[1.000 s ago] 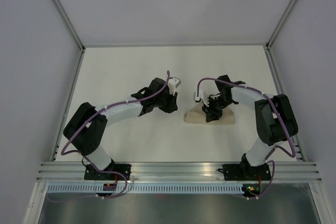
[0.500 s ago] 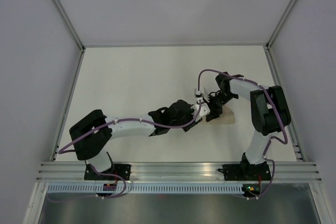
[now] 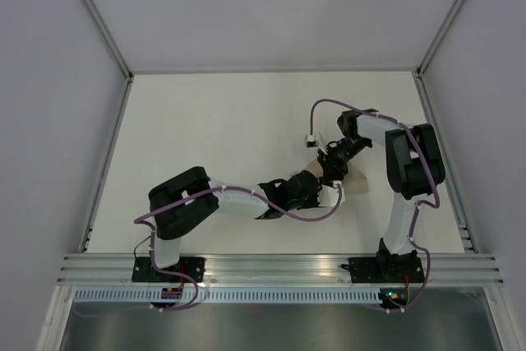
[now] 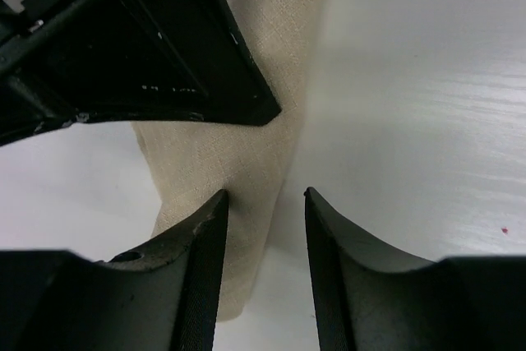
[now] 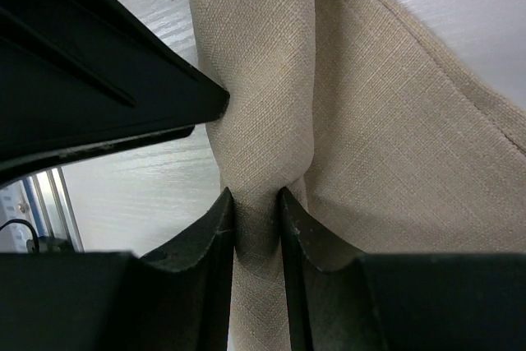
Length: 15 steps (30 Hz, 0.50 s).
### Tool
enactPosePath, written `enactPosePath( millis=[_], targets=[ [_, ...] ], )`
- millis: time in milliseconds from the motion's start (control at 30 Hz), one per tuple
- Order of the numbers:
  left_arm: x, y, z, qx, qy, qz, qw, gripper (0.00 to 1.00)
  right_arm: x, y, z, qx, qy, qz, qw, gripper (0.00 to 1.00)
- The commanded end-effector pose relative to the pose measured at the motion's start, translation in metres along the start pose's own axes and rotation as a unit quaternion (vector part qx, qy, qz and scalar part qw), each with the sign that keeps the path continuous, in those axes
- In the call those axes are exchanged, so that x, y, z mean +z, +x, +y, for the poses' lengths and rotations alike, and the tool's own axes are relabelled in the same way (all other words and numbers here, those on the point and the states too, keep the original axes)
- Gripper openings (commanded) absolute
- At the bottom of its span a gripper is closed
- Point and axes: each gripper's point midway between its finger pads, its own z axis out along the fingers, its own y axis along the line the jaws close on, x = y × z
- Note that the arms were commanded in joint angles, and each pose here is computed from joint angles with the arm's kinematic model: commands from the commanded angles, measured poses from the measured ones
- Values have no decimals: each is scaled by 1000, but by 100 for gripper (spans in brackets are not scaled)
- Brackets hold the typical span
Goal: Fold the napkin, place the utensils inside, and roll it up
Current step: Roll the napkin with the utensil
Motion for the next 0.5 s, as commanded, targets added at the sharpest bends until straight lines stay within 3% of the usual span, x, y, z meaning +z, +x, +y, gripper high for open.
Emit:
enactPosePath(
  millis=[0,467],
  targets=[
    [10,-29,23,61,-45,-32,997,48,14,45,-8,14,-17,78,997,7],
    [40,-6,2,85,-5,4,996,49,15,46,-13,27,-29,85,996,7]
  ],
)
